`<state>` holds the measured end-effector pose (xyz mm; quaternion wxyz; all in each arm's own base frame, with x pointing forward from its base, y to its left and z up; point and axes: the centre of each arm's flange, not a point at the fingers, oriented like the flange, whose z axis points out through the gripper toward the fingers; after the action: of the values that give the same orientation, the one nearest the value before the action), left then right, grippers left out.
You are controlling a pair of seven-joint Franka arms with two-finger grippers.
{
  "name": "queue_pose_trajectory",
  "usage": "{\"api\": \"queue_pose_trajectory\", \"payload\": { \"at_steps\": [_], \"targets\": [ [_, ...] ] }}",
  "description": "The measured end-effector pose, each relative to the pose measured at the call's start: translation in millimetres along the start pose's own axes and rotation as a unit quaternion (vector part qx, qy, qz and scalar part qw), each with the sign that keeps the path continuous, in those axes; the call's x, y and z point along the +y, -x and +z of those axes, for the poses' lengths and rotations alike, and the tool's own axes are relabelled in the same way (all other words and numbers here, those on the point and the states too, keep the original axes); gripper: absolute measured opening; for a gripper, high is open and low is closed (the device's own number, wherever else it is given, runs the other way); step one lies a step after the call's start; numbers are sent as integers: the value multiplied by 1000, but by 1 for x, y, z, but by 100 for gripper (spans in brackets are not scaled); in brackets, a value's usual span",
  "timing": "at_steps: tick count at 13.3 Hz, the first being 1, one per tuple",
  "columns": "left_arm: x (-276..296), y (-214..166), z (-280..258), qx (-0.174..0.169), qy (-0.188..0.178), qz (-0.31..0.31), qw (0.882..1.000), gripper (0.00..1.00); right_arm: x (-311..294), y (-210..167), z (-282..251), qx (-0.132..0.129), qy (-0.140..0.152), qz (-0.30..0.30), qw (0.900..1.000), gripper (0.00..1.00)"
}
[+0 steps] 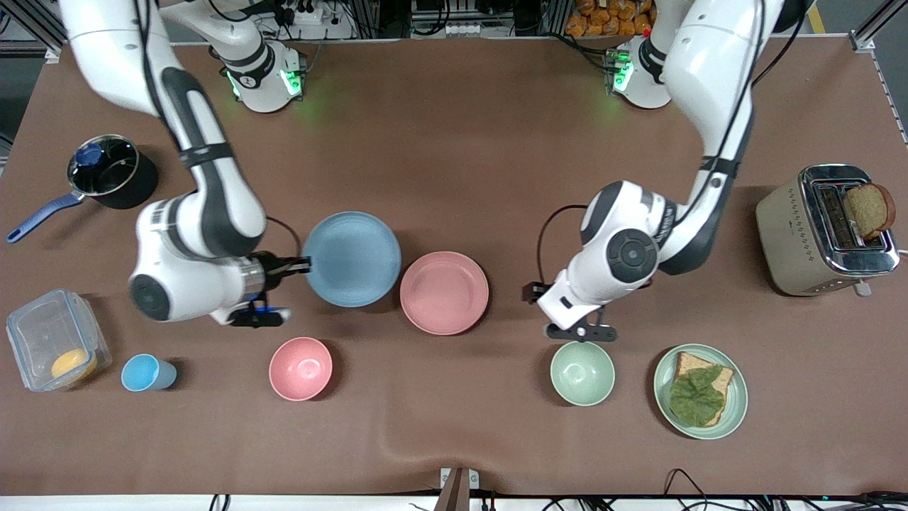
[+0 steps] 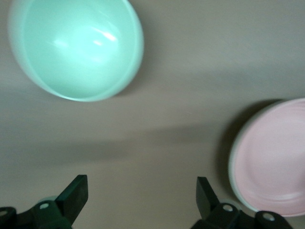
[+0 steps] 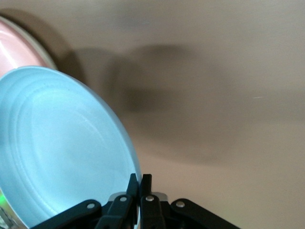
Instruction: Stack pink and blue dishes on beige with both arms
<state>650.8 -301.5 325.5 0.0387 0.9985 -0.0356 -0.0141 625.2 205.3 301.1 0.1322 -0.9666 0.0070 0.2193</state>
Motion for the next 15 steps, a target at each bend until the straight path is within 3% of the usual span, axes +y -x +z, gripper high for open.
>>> {"api": "queue_pose_trajectory", "payload": {
  "at_steps": [3, 7, 12, 15],
  "targets": [
    [-42, -3, -50, 3, -20, 15, 1000, 100, -66, 0, 30, 31, 13, 17, 999, 4],
    [-119, 3, -130, -4, -30, 14, 999, 100, -114, -14, 72, 79, 6, 19, 997, 4],
    [-152, 49, -237, -3, -40, -10, 999, 100, -128, -21, 89, 89, 3, 16, 996, 4],
    [-181, 73, -280, 9, -43, 1, 999, 100, -135, -22, 81, 89, -27, 23, 995, 15]
  ]
}}
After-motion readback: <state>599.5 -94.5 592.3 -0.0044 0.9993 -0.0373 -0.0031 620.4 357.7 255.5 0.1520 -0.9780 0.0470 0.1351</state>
